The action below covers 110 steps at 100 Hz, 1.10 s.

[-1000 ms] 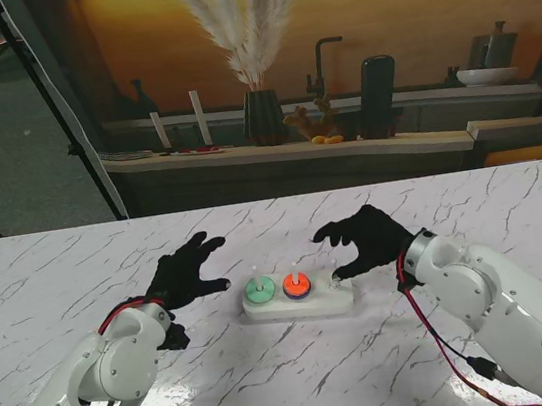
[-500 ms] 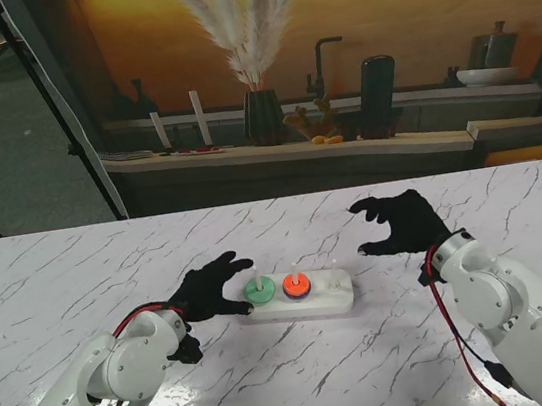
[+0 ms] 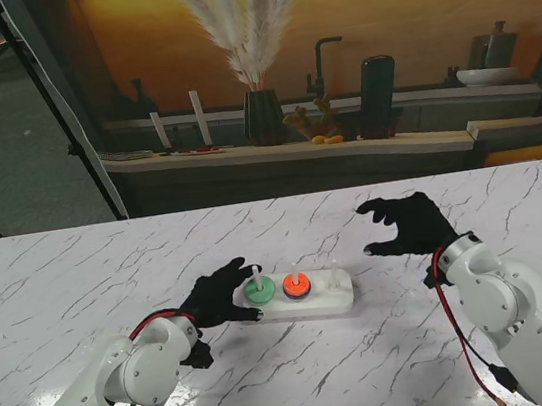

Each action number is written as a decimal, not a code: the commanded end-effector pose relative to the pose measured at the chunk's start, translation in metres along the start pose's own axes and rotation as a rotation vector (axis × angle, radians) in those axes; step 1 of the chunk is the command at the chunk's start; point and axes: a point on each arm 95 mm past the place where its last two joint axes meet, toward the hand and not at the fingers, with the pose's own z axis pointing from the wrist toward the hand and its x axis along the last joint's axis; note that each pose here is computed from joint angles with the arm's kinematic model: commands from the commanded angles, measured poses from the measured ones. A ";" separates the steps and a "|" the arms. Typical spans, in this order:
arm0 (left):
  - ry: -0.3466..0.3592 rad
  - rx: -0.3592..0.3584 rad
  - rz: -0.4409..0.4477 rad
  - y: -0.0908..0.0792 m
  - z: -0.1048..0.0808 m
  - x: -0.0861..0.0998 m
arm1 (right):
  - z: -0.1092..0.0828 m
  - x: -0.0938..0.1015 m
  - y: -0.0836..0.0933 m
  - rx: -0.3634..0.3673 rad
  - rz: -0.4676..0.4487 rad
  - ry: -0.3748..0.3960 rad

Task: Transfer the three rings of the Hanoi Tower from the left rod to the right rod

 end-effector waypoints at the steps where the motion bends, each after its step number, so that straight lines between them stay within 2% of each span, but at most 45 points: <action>1: 0.028 -0.018 -0.002 0.006 0.003 0.005 | -0.002 0.003 -0.004 0.004 0.011 0.000; 58: 0.023 -0.014 0.026 0.015 0.015 0.001 | -0.006 -0.002 -0.002 -0.002 0.021 -0.016; 94: 0.011 0.014 0.054 0.014 0.020 0.003 | -0.009 -0.003 -0.004 0.008 0.028 -0.019; 110: -0.002 0.004 0.056 0.013 0.021 0.005 | -0.009 -0.004 -0.005 0.009 0.028 -0.019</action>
